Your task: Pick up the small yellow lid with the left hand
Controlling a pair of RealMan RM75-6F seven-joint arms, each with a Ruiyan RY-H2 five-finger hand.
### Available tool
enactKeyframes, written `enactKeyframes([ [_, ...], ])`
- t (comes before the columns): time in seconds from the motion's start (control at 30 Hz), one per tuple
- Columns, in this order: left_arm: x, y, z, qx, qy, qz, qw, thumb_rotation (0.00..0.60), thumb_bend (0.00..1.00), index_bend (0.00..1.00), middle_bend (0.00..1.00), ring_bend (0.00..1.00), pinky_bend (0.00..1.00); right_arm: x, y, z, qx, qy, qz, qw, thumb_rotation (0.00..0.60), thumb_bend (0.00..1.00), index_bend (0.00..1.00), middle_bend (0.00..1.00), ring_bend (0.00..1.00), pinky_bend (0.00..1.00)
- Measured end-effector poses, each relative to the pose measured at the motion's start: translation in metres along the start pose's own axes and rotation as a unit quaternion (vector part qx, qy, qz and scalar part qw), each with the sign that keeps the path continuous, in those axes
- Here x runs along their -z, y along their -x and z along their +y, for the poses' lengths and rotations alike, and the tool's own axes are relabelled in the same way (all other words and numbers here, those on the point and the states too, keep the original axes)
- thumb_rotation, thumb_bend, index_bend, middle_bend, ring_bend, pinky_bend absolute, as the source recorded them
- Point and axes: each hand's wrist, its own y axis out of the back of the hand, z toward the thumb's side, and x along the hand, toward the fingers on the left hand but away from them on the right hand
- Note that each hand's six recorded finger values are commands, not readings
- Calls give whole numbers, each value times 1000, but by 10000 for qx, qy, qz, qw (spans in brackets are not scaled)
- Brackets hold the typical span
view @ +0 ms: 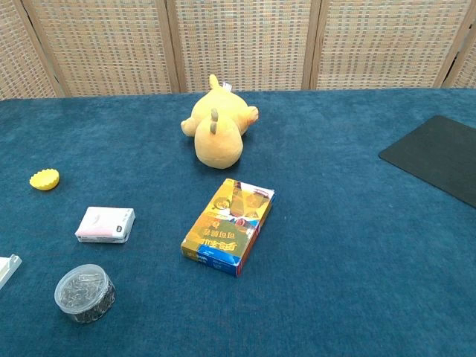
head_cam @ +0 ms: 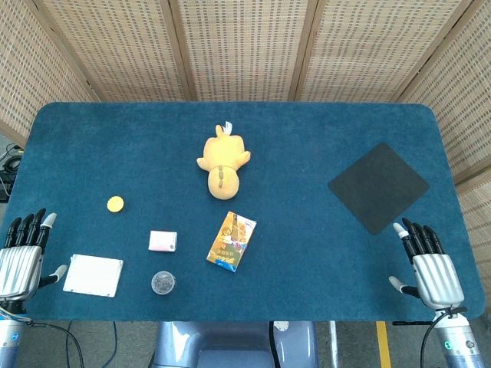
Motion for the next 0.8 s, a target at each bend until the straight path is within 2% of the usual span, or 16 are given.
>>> enactKeyframes([
  [0.8, -4, -7, -4, 79, 117, -73, 9999, 600, 184, 0, 0, 0, 0, 6, 1, 4, 29, 86, -92, 9999, 600, 0, 42, 0, 0, 43],
])
